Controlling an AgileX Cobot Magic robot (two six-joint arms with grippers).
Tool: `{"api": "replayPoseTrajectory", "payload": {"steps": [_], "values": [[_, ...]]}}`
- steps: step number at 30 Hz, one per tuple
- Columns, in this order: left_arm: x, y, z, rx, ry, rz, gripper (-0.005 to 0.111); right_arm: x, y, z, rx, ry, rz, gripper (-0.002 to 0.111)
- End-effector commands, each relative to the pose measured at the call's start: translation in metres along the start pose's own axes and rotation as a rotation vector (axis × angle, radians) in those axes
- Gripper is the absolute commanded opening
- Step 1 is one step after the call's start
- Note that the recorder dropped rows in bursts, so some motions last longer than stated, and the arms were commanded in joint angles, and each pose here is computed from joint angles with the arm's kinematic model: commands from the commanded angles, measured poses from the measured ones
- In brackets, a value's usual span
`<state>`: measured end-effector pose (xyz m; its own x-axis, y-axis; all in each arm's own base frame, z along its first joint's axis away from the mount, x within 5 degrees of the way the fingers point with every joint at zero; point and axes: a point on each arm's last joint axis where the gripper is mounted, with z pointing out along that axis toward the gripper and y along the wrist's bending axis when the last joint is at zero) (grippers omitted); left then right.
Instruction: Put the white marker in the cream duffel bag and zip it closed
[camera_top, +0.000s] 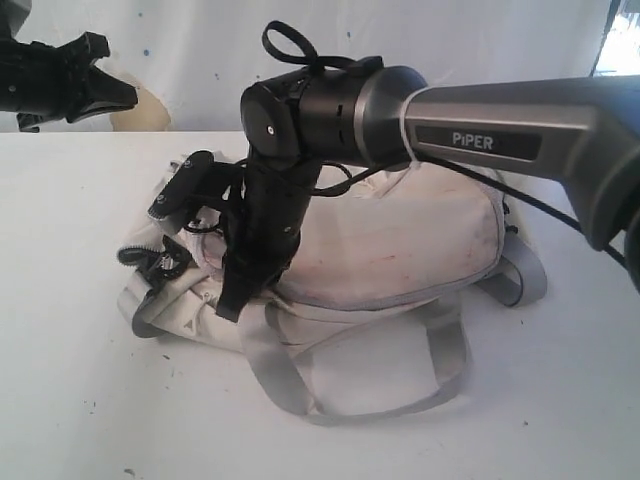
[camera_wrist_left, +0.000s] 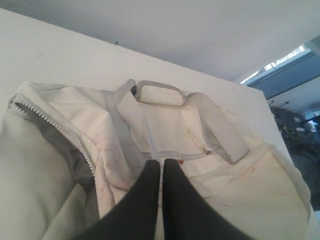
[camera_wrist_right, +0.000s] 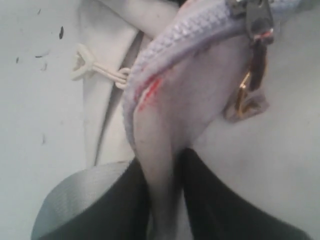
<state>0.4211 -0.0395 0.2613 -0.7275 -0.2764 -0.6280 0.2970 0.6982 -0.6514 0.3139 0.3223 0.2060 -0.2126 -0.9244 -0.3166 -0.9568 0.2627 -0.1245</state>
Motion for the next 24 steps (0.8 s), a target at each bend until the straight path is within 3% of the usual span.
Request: {"api": "replayPoseTrajectory", "payload": {"steps": [1, 2, 4, 10, 14, 18, 24], "values": [[0.001, -0.002, -0.002, -0.018, 0.034, 0.066, 0.021, -0.001, 0.004, -0.016, -0.016, -0.014, 0.152, 0.067], [0.001, -0.002, -0.002, -0.021, 0.038, 0.071, 0.031, -0.001, 0.004, -0.026, -0.007, -0.014, 0.201, 0.075], [0.002, -0.003, -0.003, -0.009, 0.049, 0.119, 0.044, 0.003, 0.005, -0.04, -0.015, 0.009, 0.214, 0.075], [0.024, -0.02, 0.013, 0.008, 0.221, 0.322, 0.049, 0.037, -0.019, -0.072, -0.076, 0.117, 0.411, 0.075], [0.048, -0.043, 0.033, 0.016, 0.354, 0.485, 0.07, 0.058, -0.046, -0.084, -0.113, 0.074, 0.554, 0.075], [0.064, -0.054, 0.042, 0.002, 0.461, 0.608, 0.071, 0.073, -0.064, -0.089, -0.096, 0.067, 0.611, 0.075], [0.081, -0.071, 0.053, -0.108, 0.565, 0.786, 0.071, 0.094, -0.084, -0.093, -0.08, 0.061, 0.686, 0.075]]}}
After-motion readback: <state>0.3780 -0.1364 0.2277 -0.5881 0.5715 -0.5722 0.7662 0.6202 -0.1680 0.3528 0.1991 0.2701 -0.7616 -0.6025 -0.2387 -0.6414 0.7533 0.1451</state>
